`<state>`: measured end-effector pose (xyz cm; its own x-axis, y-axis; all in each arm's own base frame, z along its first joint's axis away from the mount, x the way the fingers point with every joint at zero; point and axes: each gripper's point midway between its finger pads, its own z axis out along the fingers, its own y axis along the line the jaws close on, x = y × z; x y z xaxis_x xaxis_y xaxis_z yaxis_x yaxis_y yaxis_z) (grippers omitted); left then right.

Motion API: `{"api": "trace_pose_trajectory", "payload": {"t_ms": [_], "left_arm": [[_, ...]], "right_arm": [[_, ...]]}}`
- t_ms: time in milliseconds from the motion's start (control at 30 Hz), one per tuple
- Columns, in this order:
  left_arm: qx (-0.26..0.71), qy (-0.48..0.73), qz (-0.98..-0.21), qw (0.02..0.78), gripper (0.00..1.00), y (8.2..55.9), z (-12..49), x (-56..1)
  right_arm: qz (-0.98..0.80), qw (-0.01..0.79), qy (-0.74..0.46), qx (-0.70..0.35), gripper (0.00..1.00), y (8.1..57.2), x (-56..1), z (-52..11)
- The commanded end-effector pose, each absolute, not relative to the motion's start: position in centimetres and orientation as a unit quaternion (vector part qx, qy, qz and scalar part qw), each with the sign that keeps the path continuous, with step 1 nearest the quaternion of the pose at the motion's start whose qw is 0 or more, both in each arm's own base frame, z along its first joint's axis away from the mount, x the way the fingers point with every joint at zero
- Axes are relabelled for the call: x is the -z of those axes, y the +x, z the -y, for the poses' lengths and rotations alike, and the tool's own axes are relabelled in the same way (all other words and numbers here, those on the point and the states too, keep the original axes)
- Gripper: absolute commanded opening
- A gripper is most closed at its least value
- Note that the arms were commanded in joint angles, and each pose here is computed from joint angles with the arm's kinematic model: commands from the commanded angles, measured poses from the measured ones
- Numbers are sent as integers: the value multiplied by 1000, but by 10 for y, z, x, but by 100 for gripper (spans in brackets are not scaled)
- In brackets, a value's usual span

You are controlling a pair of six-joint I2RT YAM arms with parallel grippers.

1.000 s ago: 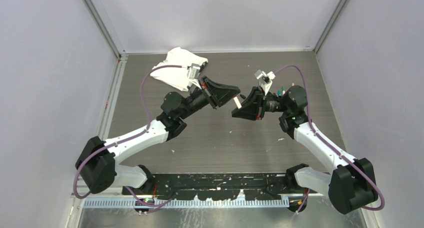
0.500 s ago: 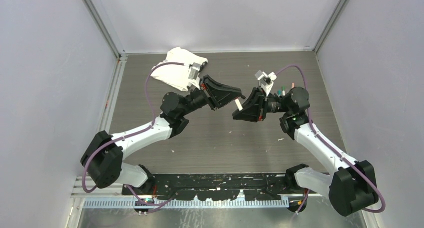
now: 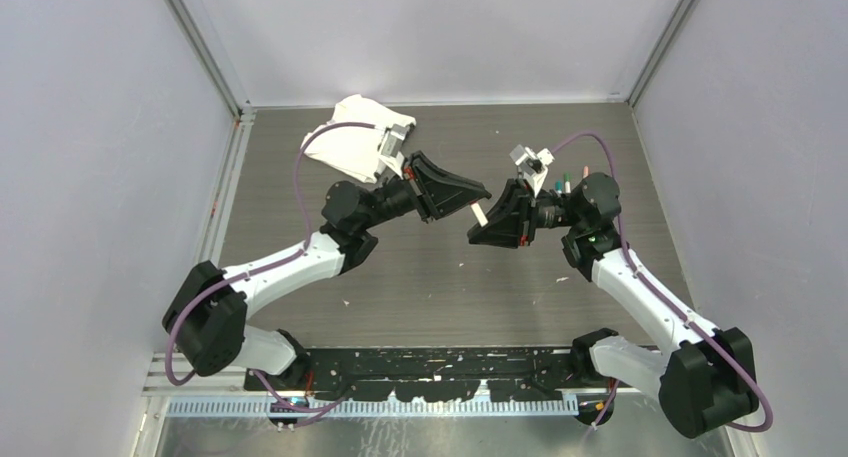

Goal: Insert the pens into the pen caps
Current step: Press the pen cap onto the pen.

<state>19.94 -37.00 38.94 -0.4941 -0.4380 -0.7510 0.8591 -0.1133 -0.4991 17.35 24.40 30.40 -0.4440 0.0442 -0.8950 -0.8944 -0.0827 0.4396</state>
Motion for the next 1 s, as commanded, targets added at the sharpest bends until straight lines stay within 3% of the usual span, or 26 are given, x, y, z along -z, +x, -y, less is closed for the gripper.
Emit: {"api": "trace_pose_trajectory", "payload": {"t_ms": [0,367,733,967], "left_arm": [[728,278,-498,381,1,153,381,-362],[701,329,-517,365,1,125,393,-315],[757,306,-493,301,1,96,414,-307],[734,313,-546,258,1,84,405,-277]], "right_arm": [[-572,441,-335,-605,1,205,-326,-240],[-572,451,-326,-603,1,210,-326,-238],[-570,466,-321,-596,1,213,-325,-233],[-563,481,-319,-592,1,214,-330,-227]]}}
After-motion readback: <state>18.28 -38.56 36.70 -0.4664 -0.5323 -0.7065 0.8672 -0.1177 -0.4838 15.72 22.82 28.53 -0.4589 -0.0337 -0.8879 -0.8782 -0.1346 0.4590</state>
